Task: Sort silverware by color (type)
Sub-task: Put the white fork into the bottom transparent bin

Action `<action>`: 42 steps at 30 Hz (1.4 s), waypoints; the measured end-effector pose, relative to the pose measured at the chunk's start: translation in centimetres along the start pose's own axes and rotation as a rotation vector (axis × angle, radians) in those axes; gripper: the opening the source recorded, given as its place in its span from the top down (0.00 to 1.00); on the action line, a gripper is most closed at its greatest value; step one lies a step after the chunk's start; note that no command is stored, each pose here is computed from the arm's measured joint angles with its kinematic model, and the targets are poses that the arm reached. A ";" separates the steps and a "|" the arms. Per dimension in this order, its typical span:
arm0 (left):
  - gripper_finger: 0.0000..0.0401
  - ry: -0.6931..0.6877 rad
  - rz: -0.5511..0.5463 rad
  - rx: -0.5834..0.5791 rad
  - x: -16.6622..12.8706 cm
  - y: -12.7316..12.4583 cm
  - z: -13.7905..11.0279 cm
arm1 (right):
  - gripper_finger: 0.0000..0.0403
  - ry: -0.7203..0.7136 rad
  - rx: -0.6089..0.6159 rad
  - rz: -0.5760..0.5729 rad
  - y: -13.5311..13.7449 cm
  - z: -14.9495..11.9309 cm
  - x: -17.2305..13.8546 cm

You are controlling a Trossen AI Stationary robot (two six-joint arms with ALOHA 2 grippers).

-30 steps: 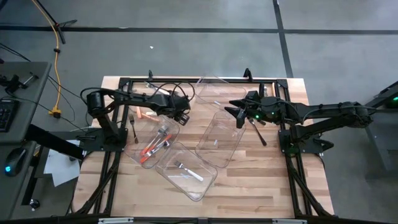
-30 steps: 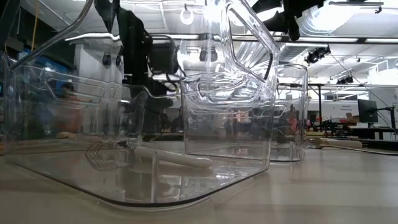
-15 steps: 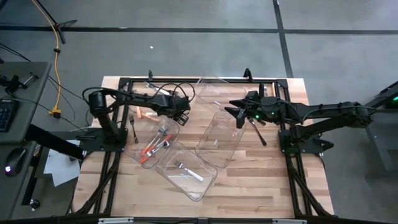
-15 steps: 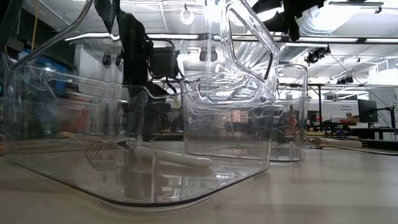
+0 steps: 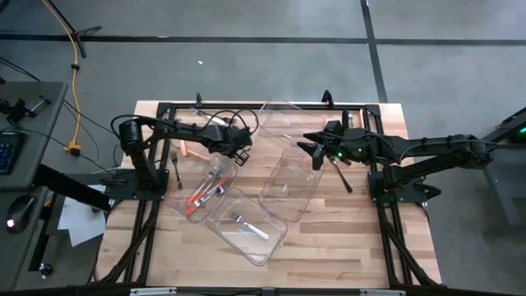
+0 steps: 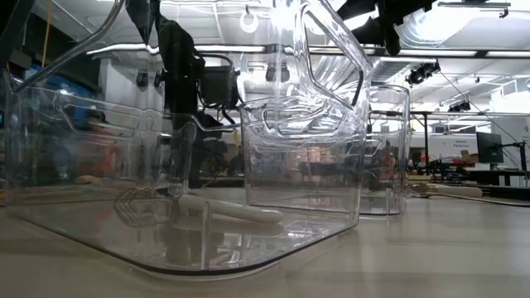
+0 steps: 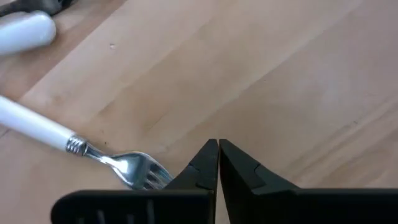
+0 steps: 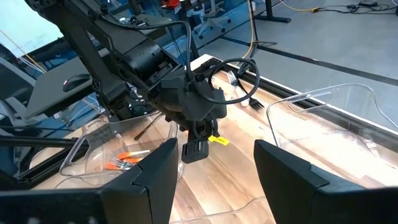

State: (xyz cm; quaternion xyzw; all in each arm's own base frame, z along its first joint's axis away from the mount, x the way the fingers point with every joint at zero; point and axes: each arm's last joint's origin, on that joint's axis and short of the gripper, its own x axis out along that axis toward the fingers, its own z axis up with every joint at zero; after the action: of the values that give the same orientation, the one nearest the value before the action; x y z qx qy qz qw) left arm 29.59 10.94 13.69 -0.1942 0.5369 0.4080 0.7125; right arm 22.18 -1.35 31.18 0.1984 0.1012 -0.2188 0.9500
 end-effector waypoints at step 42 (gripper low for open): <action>0.64 0.112 -0.154 0.403 -1.2 12.0 3.8 | 0.52 0.007 0.002 -0.004 0.0 -0.1 0.0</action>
State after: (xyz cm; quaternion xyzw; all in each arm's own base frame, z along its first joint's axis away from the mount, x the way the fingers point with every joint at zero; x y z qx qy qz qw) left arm 22.32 20.33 18.04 -0.1109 0.6299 0.2255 0.7349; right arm 22.16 -1.35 31.10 0.1999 0.1047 -0.2200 0.9490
